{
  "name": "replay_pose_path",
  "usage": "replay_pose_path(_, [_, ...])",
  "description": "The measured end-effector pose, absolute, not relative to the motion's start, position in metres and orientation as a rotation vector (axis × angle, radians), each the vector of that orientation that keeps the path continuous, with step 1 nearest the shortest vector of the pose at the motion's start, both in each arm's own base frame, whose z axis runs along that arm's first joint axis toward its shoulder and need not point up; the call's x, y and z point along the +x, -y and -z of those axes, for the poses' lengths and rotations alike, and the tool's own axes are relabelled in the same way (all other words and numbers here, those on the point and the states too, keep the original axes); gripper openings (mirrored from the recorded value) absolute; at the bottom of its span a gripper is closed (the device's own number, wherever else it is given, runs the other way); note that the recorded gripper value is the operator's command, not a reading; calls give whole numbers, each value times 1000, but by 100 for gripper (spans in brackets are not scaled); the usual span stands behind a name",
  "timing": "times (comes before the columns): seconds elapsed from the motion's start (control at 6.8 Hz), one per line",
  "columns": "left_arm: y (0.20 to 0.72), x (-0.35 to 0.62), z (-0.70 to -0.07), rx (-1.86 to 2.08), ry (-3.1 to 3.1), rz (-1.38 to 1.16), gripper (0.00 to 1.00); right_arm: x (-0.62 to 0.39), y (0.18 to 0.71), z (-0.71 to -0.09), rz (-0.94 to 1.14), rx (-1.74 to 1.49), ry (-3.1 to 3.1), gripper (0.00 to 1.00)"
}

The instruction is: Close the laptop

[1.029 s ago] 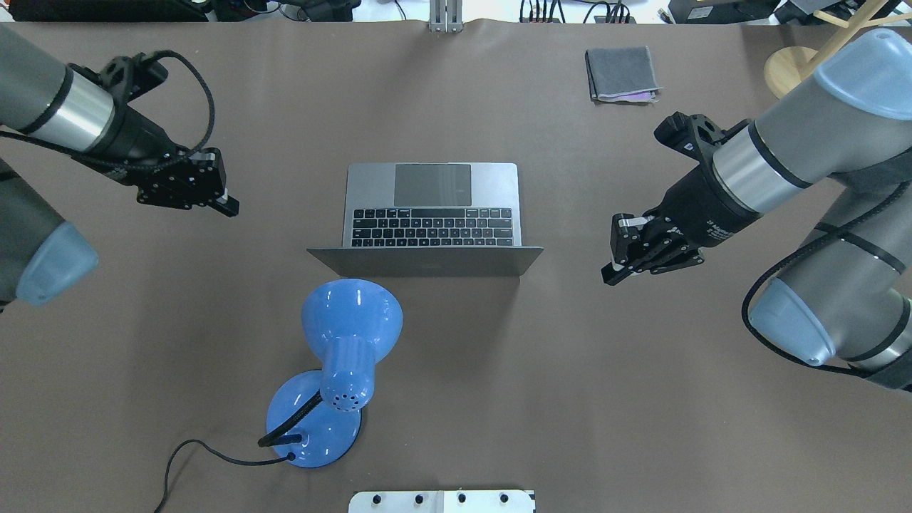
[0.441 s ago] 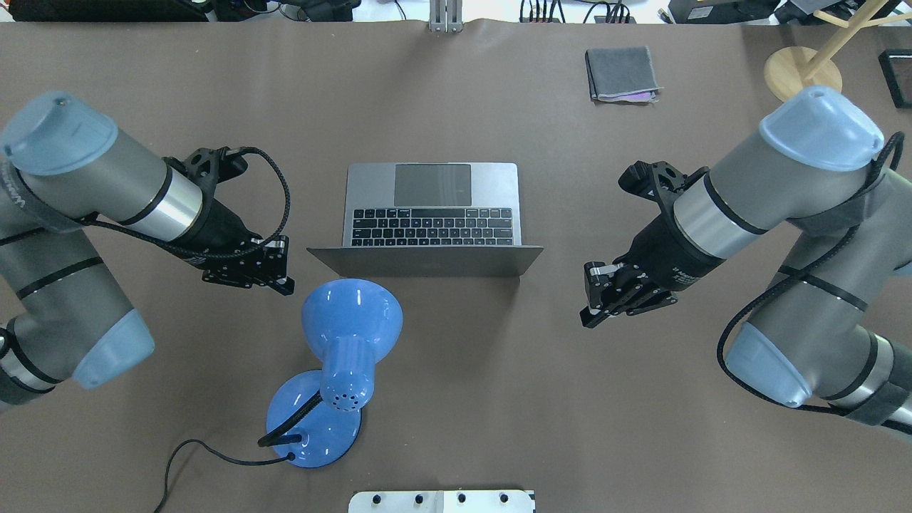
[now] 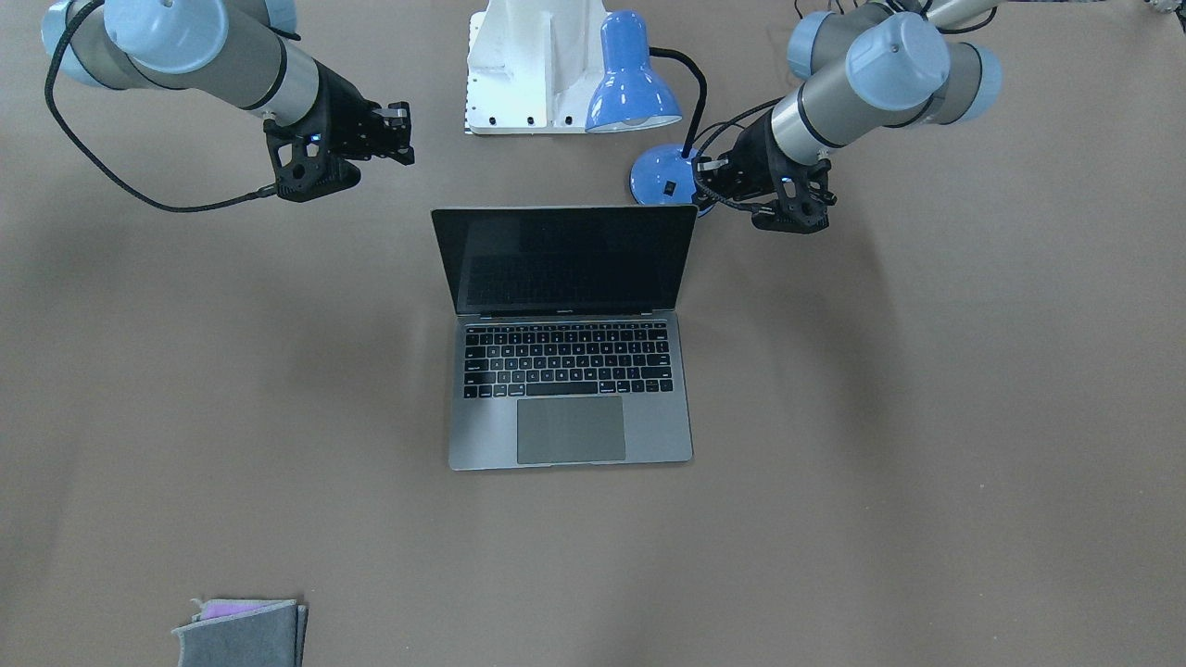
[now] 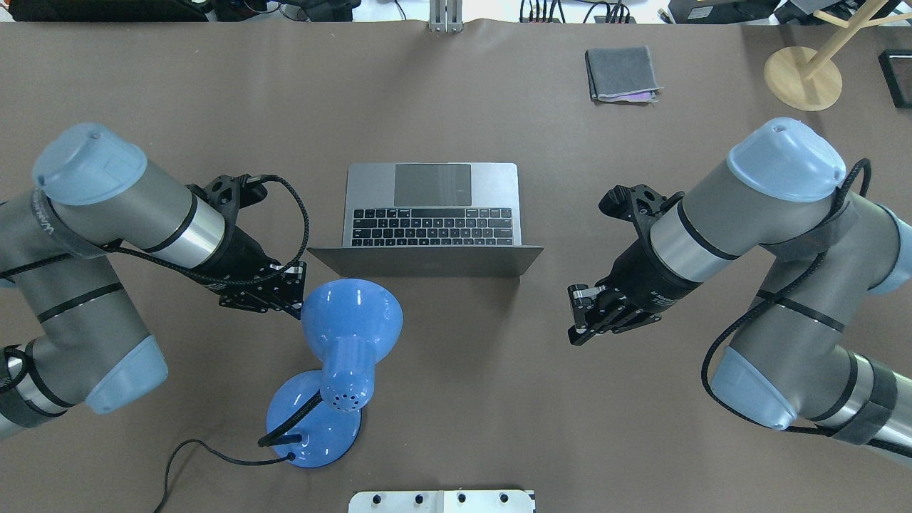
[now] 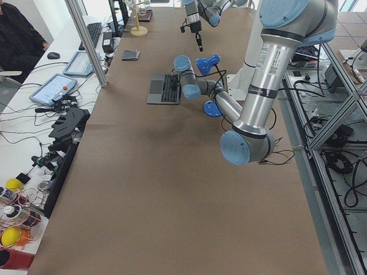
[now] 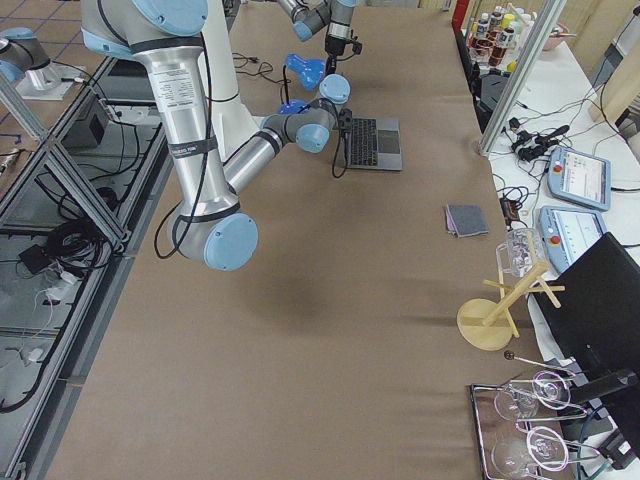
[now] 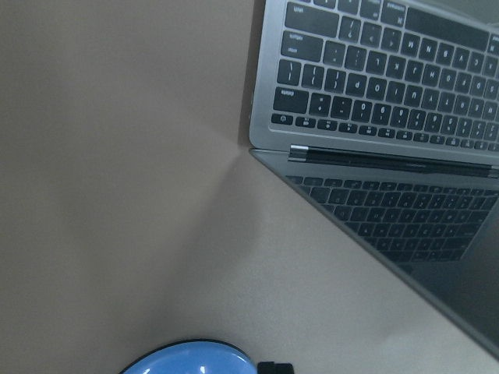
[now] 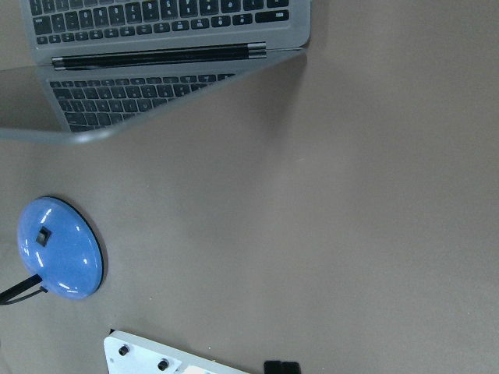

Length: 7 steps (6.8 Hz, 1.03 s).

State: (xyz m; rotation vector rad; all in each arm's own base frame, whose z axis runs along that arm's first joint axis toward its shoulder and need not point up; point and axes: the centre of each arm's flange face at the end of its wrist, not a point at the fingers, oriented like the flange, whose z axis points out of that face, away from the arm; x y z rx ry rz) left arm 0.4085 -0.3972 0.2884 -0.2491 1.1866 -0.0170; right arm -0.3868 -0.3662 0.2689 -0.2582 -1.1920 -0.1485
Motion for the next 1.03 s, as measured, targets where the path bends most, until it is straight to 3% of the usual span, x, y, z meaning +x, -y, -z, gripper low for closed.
replay_pose_path(1.03, [379,446,-255,-282,-1199,55,0,-458,396,-230,146,-171,1183,0])
